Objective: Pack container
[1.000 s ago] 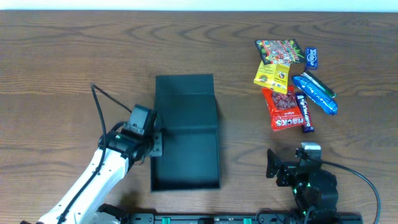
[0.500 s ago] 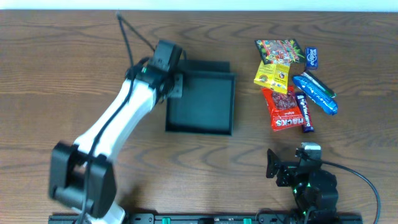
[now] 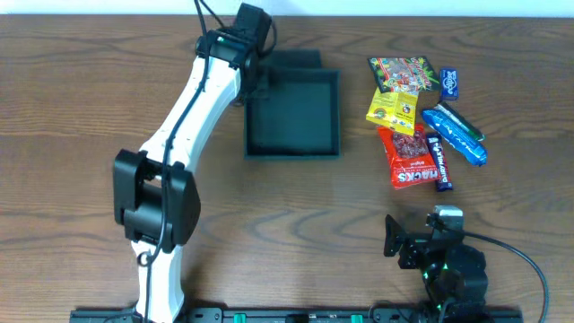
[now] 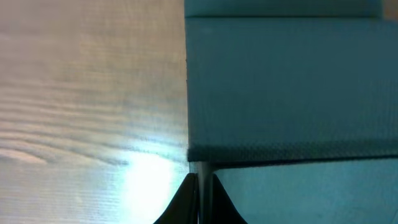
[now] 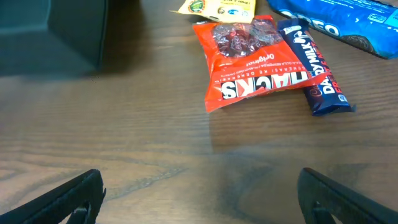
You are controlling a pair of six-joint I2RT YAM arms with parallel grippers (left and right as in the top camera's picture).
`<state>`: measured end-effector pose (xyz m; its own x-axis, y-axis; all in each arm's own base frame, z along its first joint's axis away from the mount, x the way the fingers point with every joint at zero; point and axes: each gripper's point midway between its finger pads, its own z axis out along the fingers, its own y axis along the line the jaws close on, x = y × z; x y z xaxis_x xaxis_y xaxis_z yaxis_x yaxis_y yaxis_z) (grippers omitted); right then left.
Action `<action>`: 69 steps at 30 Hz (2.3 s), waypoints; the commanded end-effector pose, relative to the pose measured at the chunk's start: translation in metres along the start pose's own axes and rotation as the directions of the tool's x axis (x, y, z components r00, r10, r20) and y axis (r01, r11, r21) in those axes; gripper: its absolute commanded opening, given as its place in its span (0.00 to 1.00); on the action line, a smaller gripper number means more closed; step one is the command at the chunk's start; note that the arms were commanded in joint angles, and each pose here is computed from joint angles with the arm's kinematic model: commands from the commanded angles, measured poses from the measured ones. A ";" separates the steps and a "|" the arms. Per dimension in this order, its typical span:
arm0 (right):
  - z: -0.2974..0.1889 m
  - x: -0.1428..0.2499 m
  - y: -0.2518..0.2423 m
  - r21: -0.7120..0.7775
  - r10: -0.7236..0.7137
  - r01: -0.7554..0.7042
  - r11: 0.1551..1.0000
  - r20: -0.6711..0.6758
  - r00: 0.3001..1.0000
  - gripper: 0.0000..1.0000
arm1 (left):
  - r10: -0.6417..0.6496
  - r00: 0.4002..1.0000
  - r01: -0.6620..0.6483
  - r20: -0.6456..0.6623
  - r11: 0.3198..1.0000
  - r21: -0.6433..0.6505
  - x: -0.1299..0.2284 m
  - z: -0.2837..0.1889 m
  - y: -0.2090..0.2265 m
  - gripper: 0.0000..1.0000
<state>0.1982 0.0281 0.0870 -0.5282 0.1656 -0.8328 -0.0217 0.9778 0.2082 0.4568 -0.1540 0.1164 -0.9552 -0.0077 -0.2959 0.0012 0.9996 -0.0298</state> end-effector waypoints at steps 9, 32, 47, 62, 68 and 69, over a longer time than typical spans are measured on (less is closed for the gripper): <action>0.001 0.001 -0.003 0.013 0.015 -0.015 1.000 0.002 1.000 0.99 | 0.027 0.977 -0.011 -0.212 0.997 0.078 0.037 0.045 -0.011 0.06; 0.001 0.001 -0.003 0.013 0.015 -0.015 1.000 0.002 1.000 0.99 | 0.015 0.983 0.001 -0.180 0.996 0.092 0.035 -0.010 -0.005 0.74; 0.001 -0.011 0.004 -0.027 0.037 -0.035 0.999 0.048 0.998 0.99 | -0.018 0.975 -0.017 0.221 0.988 0.155 0.023 -0.193 0.017 0.80; -0.028 -0.062 0.085 -0.499 0.595 -0.564 0.658 -0.114 0.796 0.99 | -0.010 0.981 -0.020 0.196 0.988 0.151 0.031 -0.193 0.018 0.90; -0.042 -0.130 0.076 -0.567 0.568 -0.397 0.722 0.159 0.807 0.99 | -0.004 0.965 -0.032 0.261 0.990 0.135 0.014 -0.194 0.019 0.95; -0.040 -0.136 0.074 -0.538 0.534 -0.373 0.756 0.179 0.826 0.99 | -0.006 0.963 -0.027 0.269 0.992 0.120 0.012 -0.194 0.021 0.96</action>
<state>0.2230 0.0845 0.2277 -0.3409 0.7083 -0.6182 -0.3122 0.5350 0.7851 0.3809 -0.1351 0.3027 -0.8438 -0.0234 -0.5361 0.0858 0.9803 -0.1778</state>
